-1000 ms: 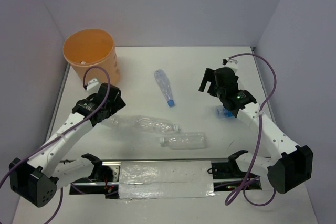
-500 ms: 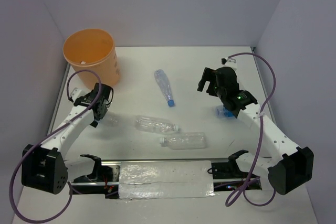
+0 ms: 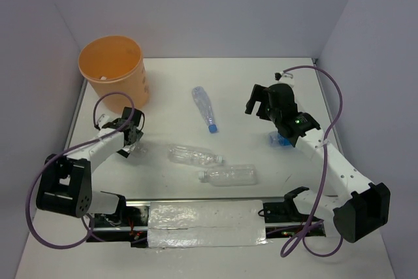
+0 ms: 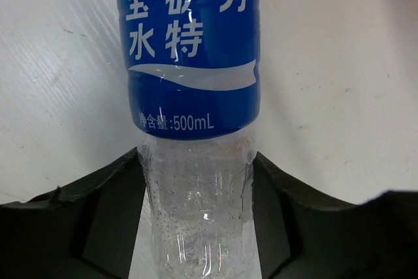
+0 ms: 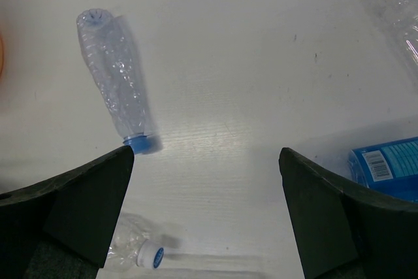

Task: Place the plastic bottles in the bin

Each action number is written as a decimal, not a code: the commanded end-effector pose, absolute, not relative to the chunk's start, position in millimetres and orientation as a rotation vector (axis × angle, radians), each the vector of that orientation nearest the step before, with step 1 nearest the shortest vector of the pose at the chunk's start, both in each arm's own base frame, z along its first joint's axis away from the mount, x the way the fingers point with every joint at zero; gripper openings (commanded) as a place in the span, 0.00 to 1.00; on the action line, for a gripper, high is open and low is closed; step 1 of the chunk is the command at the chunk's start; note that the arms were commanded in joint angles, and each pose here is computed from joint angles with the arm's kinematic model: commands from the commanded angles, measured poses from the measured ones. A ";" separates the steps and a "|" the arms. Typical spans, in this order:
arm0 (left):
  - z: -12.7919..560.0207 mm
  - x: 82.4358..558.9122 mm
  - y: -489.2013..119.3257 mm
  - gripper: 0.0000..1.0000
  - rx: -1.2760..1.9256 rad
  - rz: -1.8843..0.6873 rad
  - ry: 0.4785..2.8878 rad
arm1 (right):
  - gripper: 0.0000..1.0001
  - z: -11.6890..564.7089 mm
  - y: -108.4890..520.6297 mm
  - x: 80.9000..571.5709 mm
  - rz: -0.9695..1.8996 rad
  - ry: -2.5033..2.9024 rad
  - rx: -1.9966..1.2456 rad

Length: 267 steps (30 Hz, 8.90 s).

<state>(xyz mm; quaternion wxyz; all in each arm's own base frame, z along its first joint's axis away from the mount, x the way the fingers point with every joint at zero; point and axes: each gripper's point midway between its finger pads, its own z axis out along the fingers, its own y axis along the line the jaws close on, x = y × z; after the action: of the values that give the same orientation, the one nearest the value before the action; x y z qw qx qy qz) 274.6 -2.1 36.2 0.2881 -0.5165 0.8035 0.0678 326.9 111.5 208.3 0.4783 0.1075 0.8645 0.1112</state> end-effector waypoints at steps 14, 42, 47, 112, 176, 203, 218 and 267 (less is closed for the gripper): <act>259.3 242.9 40.8 0.49 -1.025 0.108 1.804 | 1.00 237.1 106.9 334.8 0.254 2.020 0.286; 420.0 463.2 18.1 0.62 -0.502 0.104 1.615 | 1.00 239.0 114.6 332.4 0.315 2.024 0.296; 395.9 490.5 32.2 0.66 -0.545 0.055 1.656 | 1.00 235.3 115.9 332.7 0.316 2.035 0.283; 202.9 498.4 -253.2 0.16 -0.200 -0.051 2.138 | 1.00 253.5 77.6 298.3 0.224 1.945 0.377; 185.3 309.7 -189.2 0.99 -0.887 -0.205 2.317 | 1.00 256.9 112.5 315.0 0.379 1.969 0.306; 65.4 244.4 -224.4 0.99 -1.106 -0.125 2.664 | 1.00 260.4 115.6 312.6 0.394 1.978 0.283; 51.3 277.6 -225.4 0.64 -1.055 -0.026 2.608 | 1.00 258.7 114.1 310.3 0.390 1.976 0.290; 399.9 463.3 21.8 0.99 -0.428 0.349 1.783 | 1.00 255.3 120.9 325.7 0.364 2.017 0.255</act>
<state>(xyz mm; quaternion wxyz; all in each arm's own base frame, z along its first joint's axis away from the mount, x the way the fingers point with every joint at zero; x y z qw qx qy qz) 479.9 40.9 359.8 0.5644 -0.2052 0.7733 0.2034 319.9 117.4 226.7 0.4845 0.1102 0.8567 0.1385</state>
